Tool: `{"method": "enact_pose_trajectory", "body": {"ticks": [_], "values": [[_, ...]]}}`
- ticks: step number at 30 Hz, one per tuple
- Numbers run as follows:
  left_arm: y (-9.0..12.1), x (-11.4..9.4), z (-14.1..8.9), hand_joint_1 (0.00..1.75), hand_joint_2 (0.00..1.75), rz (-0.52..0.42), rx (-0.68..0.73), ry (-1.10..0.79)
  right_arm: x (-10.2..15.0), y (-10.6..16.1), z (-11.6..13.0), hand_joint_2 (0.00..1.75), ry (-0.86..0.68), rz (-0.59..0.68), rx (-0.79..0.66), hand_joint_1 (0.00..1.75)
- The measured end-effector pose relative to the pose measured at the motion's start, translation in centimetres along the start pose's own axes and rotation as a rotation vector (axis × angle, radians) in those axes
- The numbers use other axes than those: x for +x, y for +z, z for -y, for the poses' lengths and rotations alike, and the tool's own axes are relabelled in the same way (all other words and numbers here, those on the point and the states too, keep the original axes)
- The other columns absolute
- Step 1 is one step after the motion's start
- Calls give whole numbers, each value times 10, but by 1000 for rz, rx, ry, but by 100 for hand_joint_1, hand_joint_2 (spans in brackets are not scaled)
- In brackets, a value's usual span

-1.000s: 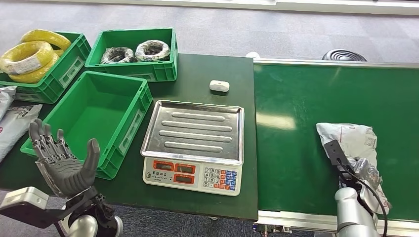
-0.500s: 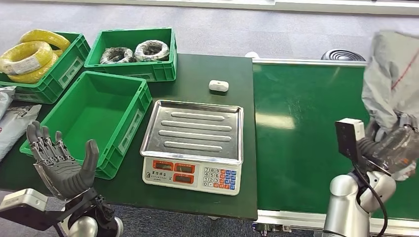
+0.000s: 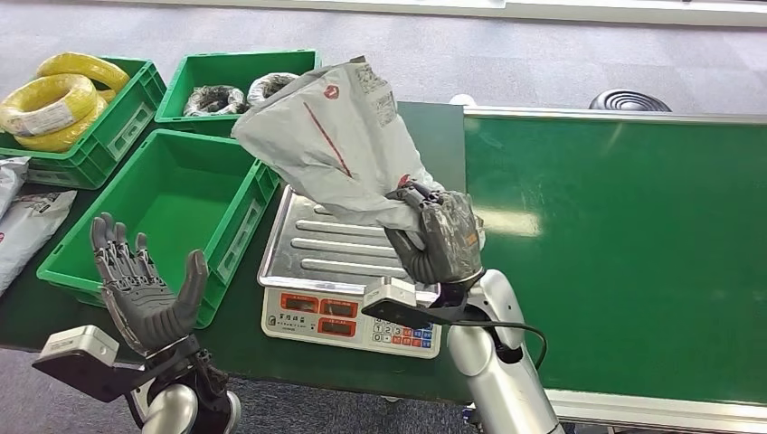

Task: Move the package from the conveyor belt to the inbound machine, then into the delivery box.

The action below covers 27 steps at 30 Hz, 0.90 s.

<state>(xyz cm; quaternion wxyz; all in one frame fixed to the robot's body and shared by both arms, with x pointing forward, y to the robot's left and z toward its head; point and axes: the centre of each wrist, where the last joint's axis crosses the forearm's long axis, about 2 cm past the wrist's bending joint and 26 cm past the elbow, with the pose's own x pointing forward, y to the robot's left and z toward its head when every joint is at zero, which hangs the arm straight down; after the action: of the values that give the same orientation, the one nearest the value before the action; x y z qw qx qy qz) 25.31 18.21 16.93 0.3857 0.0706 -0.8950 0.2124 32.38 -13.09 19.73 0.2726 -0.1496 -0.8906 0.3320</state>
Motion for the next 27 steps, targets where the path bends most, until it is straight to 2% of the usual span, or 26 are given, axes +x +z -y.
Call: {"method": "enact_pose_trajectory", "body": {"ticks": [5,9,13,17,18,22,27], "values": [[7,-1,-3,0,175,-23,15,-13,-10,10,-23,175,-14,-119,-6,175],[9,-1,-3,0,175,-30,22,-19,-25,28,-44,175,-6,-214,3,175],[12,0,-3,0,175,-36,18,-18,-29,45,-60,175,-16,-264,31,175],[16,0,-4,0,175,-45,17,-21,-27,56,-68,175,-20,-289,43,4],[16,0,-4,0,175,-46,18,-21,-27,57,-68,175,-22,-295,43,0],[16,0,-4,0,175,-46,18,-21,-27,56,-65,175,9,-310,8,0],[16,0,-3,0,175,-46,16,-19,-23,53,-56,175,69,-264,-94,0]]}}
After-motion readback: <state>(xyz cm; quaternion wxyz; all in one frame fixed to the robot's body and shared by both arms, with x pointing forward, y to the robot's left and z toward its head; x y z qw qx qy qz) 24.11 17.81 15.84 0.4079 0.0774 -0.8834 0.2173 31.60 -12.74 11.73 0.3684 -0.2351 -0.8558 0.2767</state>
